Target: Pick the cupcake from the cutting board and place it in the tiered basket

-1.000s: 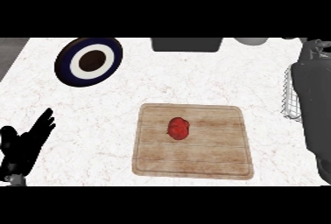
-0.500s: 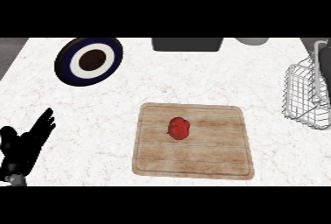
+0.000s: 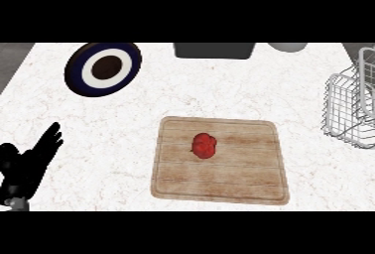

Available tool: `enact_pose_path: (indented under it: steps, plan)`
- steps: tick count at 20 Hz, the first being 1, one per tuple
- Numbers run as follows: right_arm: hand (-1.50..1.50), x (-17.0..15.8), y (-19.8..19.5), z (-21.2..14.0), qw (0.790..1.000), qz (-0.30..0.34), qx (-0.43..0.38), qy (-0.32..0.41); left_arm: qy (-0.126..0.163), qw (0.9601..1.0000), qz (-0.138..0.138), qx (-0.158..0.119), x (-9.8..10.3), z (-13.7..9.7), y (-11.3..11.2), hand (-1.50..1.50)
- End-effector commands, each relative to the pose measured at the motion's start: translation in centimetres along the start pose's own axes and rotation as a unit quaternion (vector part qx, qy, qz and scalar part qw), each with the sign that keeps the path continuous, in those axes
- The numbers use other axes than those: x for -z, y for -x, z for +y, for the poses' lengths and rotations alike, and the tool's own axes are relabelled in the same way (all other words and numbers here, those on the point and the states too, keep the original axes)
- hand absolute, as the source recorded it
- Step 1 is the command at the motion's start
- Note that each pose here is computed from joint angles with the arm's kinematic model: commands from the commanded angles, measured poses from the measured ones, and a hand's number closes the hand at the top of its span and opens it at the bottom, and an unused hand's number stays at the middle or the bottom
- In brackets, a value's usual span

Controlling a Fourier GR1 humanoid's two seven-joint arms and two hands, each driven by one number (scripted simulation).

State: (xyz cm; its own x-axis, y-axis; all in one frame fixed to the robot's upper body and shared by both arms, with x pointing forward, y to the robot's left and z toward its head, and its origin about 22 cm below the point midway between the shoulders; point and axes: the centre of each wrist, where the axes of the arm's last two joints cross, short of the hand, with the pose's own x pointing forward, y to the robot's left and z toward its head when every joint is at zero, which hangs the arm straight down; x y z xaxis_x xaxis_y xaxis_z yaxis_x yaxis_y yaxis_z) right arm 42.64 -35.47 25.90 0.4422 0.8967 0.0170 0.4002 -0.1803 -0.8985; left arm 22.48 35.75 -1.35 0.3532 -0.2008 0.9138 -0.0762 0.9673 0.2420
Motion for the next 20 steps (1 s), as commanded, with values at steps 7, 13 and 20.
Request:
enact_pose_path:
  steps: [7, 13, 20]
  plan:
    - [1.50, 1.9, 1.9, -1.0, 0.994, -0.057, -0.074, -0.049, -0.006, 1.0000, 0.002, -0.004, 0.7, -0.5, 1.6, 0.00]
    - [1.50, 2.0, 3.5, 1.3, 0.986, 0.026, -0.058, -0.155, -0.007, 1.0000, 0.007, -0.002, -0.1, -0.4, 0.8, 0.00]
    - [-1.50, 1.4, 4.3, 3.5, 0.957, 0.137, -0.077, -0.242, -0.004, 1.0000, 0.003, 0.003, -0.1, 0.2, -0.8, 0.00]
